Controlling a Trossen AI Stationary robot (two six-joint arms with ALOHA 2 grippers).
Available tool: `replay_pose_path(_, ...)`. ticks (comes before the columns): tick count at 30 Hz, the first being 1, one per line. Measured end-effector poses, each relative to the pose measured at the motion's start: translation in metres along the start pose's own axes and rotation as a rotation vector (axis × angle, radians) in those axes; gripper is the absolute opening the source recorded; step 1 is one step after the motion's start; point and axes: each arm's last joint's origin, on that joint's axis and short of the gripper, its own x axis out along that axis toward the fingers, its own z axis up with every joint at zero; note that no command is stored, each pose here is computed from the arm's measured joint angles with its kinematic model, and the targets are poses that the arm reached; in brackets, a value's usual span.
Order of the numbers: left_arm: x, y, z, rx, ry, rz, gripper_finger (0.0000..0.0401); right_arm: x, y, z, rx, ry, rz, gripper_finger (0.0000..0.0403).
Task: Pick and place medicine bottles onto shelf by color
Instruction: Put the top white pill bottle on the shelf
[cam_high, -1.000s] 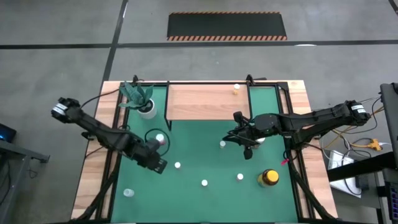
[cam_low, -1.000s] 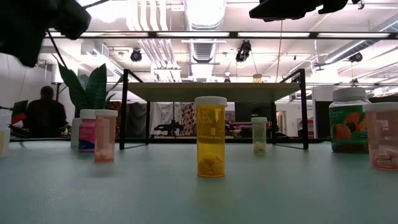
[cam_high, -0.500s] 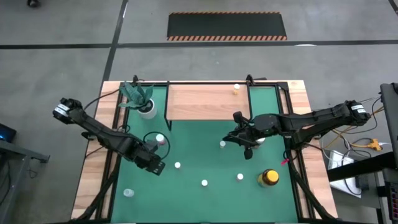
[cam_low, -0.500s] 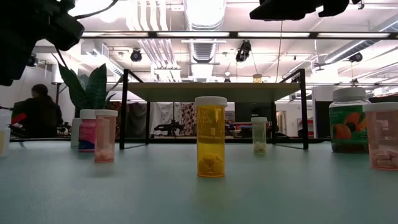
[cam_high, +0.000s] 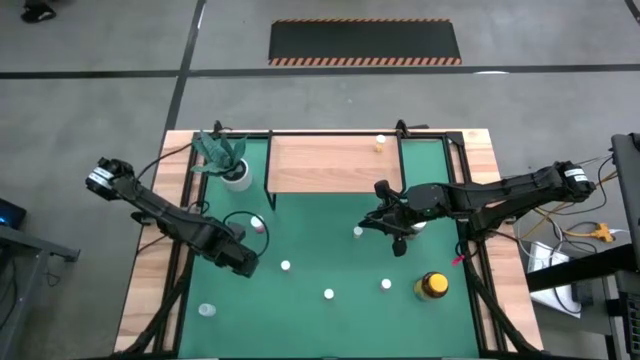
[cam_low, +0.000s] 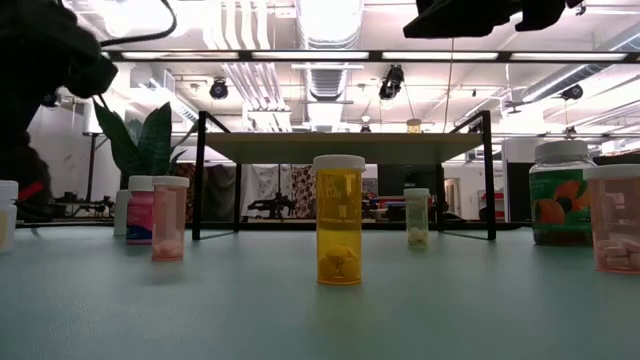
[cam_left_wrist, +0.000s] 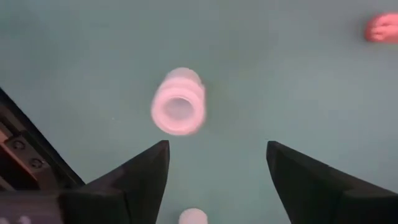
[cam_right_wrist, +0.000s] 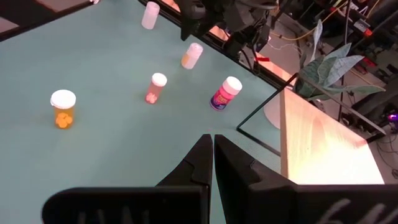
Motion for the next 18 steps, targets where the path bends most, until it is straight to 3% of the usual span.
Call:
replay_pose_path(6,0.019,0.01,0.002,-0.007,-0.024,0.077,0.0253,0.0,0.001,-0.001,0.0,0.005,0.003,0.0009)
replay_pose_path(11,0.03,0.012,0.004,-0.006,-0.037,0.065,0.0249,0.0,0.001,-0.001,0.01,0.006,0.003,0.0009)
replay_pose_path(18,0.032,0.009,0.005,0.0,-0.074,0.068,0.0201,0.0,0.001,-0.001,0.025,0.007,0.003,0.0009)
